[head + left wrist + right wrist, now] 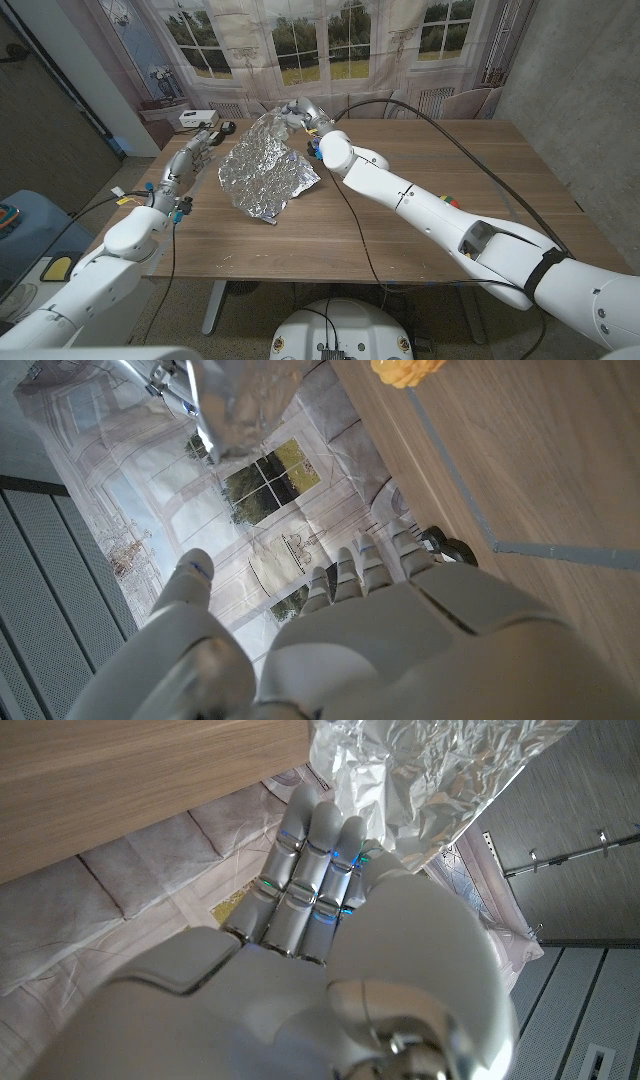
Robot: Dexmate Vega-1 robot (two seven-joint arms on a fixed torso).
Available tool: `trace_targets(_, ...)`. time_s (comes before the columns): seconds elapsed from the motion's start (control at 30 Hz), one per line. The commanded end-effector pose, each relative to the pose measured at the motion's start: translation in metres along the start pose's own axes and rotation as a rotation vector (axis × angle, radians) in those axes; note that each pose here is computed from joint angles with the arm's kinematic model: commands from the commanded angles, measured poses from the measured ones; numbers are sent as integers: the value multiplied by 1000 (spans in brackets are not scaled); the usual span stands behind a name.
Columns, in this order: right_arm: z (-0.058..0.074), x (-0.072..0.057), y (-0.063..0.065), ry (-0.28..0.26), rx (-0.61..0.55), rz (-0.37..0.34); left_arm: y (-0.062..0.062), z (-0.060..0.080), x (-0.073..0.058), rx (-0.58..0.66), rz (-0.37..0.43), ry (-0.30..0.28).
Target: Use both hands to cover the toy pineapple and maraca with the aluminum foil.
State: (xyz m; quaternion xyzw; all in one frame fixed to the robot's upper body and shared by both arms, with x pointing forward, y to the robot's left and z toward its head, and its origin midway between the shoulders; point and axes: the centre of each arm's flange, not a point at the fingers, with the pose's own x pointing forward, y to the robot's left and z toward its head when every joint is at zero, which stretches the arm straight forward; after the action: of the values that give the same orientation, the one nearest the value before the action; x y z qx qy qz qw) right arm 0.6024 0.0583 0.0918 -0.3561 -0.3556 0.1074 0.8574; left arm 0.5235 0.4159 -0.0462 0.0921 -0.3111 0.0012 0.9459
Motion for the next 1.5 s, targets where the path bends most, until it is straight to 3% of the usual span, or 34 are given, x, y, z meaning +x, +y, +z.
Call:
trace_targets(0.03, 11, 27, 19, -31, -86, 35, 14, 15, -5, 163, 42, 130)
trace_targets(0.23, 7, 30, 14, -36, -73, 18, 18, 20, -4, 266, 59, 230)
trace_targets(0.73, 8, 28, 5, -77, -52, 4, 11, 27, 8, 438, 148, 368)
trace_targets(0.97, 7, 27, 3, -82, -43, 2, 7, 26, 12, 458, 181, 363)
trace_targets(1.13, 5, 27, 0, -76, -33, -1, 6, 25, 14, 440, 249, 318)
trace_targets(1.33, 0, 29, -2, -41, -23, 47, 5, 20, 19, 365, 316, 265)
trace_targets(1.5, -3, 29, -3, -27, -35, 88, 7, 16, 31, 292, 281, 268)
